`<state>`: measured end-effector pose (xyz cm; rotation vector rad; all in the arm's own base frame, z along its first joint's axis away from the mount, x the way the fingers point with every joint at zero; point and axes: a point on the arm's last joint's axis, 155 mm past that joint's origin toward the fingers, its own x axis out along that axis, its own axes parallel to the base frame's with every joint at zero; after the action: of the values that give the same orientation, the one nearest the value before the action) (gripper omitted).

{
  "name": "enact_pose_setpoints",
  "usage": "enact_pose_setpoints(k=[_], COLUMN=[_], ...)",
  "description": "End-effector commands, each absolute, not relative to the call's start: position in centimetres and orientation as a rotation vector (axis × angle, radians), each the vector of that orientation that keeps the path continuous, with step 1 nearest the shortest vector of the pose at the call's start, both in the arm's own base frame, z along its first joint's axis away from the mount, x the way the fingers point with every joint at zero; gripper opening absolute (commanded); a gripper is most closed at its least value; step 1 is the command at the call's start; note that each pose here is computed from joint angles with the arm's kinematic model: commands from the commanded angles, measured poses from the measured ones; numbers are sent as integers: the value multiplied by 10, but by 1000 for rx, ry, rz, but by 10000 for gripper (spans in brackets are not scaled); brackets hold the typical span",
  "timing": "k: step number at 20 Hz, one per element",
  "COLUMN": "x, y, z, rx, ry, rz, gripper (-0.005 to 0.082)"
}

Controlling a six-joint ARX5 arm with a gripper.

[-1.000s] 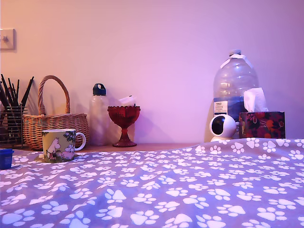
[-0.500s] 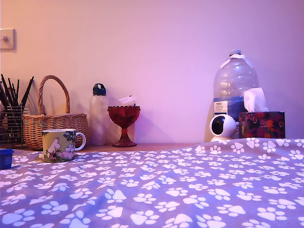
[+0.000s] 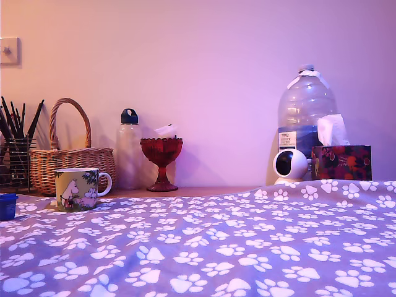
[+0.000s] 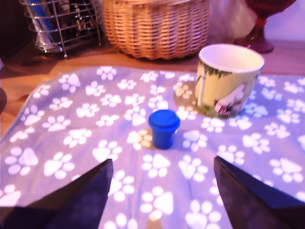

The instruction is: Pick the coffee capsule and then drop it inside the coffee cup in front of you

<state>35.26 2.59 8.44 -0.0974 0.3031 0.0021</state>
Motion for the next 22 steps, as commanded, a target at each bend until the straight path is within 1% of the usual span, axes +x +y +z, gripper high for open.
enact_pose_setpoints(k=[1,7,10,16,20,22], x=[353,355,358,362,367,373], y=[25,25,26,26,27,28], z=[81,76,77,68,68,64], rx=[-85,-83,-80,-81,-78,-79], ry=[307,309,295,292,268,273], rz=[-5,-5,-5,-5,-6,-6], gripper=[614,614,614,614,614,614])
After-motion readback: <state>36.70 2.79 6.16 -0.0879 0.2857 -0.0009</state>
